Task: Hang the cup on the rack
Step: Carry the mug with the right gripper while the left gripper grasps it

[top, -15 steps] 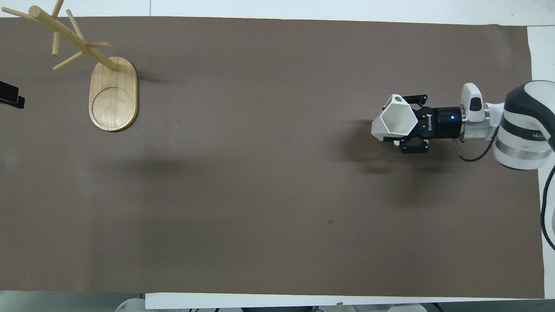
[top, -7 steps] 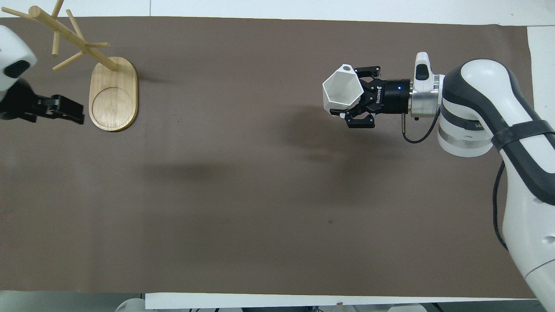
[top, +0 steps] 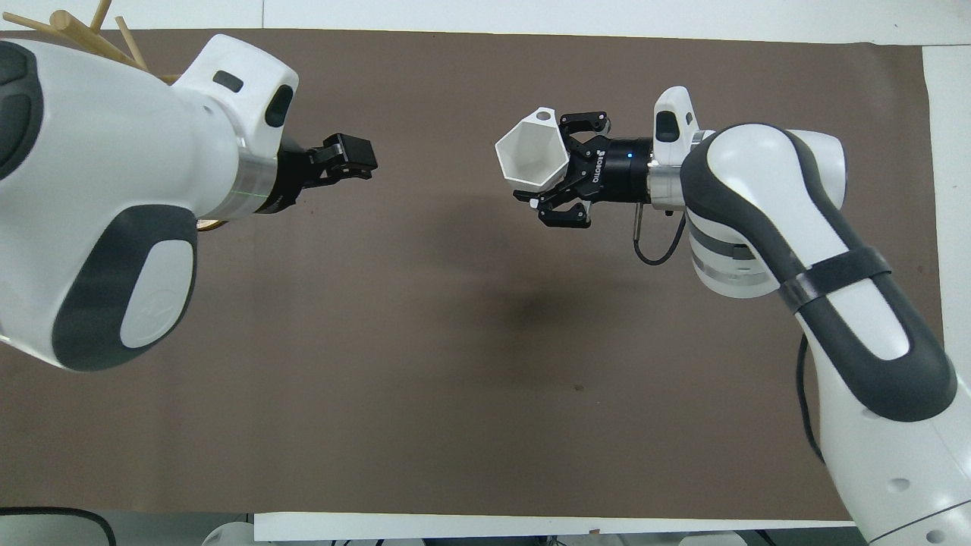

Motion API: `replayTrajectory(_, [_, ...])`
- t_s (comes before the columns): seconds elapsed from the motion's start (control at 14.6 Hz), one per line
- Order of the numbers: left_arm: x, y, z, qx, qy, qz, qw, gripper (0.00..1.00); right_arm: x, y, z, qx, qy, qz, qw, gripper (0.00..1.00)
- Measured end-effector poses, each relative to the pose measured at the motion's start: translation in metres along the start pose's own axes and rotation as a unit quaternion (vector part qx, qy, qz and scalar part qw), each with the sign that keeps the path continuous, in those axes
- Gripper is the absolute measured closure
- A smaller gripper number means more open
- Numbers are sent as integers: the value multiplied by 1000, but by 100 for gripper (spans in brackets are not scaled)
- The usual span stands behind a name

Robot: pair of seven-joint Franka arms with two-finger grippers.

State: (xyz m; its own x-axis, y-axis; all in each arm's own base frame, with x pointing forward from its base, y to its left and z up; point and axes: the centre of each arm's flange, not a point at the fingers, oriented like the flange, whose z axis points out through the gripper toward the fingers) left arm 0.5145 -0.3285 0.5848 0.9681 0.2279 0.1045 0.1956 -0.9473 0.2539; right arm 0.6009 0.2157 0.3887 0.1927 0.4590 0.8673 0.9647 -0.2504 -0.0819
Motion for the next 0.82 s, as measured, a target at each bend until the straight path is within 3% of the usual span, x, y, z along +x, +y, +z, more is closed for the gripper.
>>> replayTrajectory(0.27, [-4,63,58,-5,-13,-15,1000,0,10,-12,18,-6,-8,5,1000,21])
replayTrajectory(0.62, [-13,85,103,1,-24,-3,1000,2,13,-15,22,-17,-12,8,1000,21])
replayTrajectory(0.69, [-17,89,111,6,-26,2,1000,10,13,-15,23,-17,-12,9,1000,21])
replayTrajectory(0.82, [-20,91,120,15,-21,11,1000,36,14,-16,23,-19,-13,10,1000,21])
